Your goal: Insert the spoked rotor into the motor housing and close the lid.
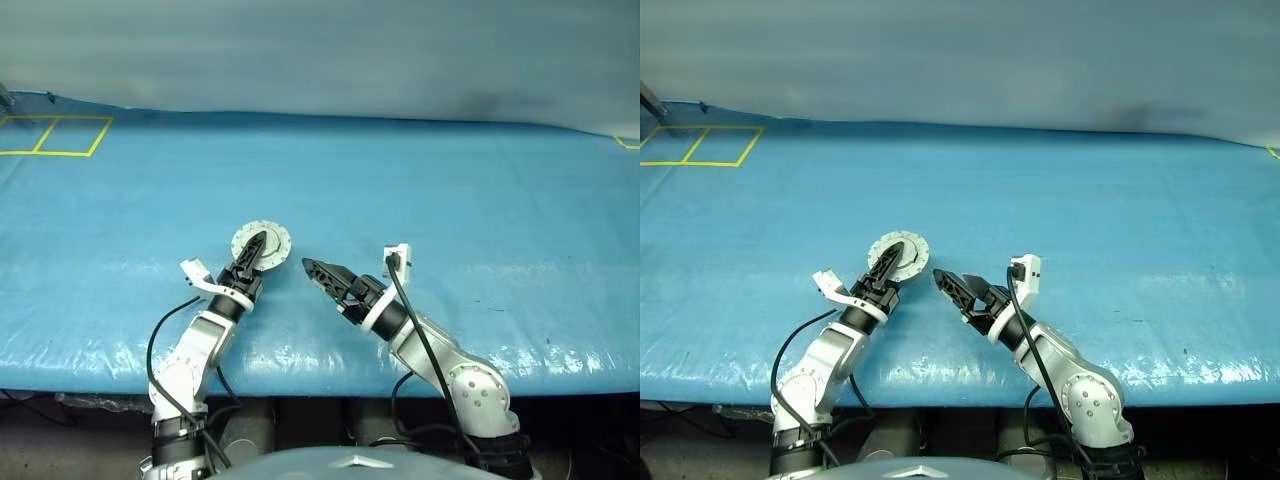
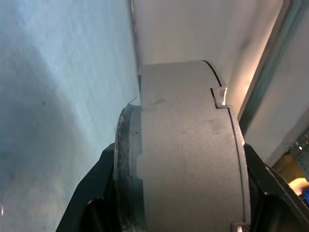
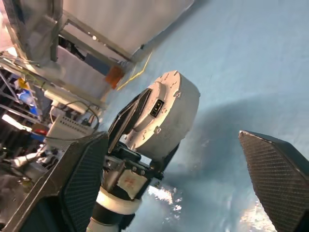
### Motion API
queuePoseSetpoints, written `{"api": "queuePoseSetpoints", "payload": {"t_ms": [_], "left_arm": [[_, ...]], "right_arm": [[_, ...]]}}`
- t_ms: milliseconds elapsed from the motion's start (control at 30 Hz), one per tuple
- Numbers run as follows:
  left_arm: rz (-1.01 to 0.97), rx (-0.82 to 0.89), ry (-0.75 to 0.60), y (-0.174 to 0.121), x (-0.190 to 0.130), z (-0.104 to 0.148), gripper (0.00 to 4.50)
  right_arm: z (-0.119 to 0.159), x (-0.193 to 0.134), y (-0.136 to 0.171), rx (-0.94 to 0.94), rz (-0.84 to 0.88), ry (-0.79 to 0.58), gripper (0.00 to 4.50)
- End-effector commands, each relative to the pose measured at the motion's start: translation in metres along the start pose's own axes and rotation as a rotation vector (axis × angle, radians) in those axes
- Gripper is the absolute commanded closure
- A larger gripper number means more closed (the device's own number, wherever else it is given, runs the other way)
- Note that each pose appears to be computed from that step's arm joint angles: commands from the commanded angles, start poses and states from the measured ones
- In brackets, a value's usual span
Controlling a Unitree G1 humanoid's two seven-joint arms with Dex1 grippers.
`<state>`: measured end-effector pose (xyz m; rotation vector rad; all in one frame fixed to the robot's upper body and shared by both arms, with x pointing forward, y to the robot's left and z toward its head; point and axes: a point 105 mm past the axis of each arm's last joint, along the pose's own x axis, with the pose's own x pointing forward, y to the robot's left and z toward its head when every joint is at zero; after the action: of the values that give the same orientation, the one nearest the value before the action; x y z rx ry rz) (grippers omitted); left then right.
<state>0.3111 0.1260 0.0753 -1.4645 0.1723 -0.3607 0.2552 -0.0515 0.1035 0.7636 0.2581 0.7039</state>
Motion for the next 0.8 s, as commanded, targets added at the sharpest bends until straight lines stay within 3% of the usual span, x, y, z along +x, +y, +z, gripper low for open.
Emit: {"api": "queuePoseSetpoints", "payload": {"t_ms": [33, 267, 433, 800], "left_arm": [[-0.024, 0.066, -0.054, -0.012, 0.019, 0.024, 2.03], [0.052, 0.143, -0.136, -0.004, 0.058, 0.067, 2.03], [0.081, 0.192, -0.159, -0.003, 0.084, 0.083, 2.03], [0.172, 0.283, -0.136, -0.001, 0.123, 0.084, 2.03]], "right_arm": [[0.013, -0.008, 0.006, -0.202, 0.031, -0.082, 0.00], [-0.014, -0.019, -0.013, -0.484, -0.051, 0.012, 0.00], [-0.026, -0.024, -0.019, -0.612, -0.081, 0.019, 0.00], [-0.029, -0.025, -0.026, -0.638, -0.125, 0.004, 0.00]]}}
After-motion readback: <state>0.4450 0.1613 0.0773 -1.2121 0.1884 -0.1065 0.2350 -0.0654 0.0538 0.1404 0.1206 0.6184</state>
